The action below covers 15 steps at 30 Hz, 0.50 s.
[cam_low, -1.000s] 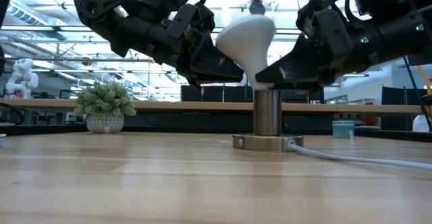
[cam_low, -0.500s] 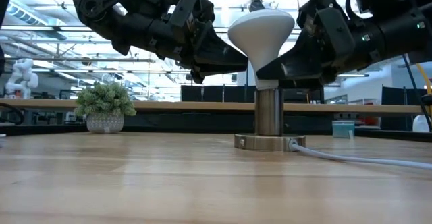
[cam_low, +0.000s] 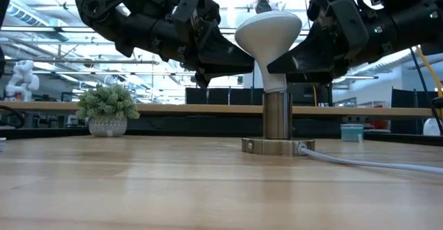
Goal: Screw lightbulb
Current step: Insert the lightbulb into the desk lamp
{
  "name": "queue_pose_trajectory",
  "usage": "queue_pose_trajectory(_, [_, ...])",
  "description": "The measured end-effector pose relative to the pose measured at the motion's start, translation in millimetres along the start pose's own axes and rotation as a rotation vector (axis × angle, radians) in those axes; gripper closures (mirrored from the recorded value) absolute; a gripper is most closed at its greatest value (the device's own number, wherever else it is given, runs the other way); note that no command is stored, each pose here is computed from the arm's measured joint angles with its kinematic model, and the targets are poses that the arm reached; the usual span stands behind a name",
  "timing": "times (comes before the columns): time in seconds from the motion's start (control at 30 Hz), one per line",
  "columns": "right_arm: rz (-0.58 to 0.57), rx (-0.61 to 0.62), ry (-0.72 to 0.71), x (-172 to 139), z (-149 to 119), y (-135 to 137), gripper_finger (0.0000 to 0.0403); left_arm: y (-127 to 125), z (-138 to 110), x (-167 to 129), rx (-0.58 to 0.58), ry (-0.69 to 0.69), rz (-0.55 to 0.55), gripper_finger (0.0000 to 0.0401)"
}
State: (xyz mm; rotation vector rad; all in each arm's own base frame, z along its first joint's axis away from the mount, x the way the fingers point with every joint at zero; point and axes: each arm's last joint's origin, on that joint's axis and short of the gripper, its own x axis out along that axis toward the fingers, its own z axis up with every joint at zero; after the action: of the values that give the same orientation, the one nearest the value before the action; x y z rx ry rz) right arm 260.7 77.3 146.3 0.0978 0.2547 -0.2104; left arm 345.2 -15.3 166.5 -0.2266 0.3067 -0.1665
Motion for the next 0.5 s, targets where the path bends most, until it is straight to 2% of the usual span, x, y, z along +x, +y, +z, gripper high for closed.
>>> queue_pose_trajectory(0.5, [-0.009, -0.002, 0.003, 0.2, -0.3, -0.6, 0.0190, -6.6, 1.3, 2.2, 0.001, 0.005, -0.014, 0.0305])
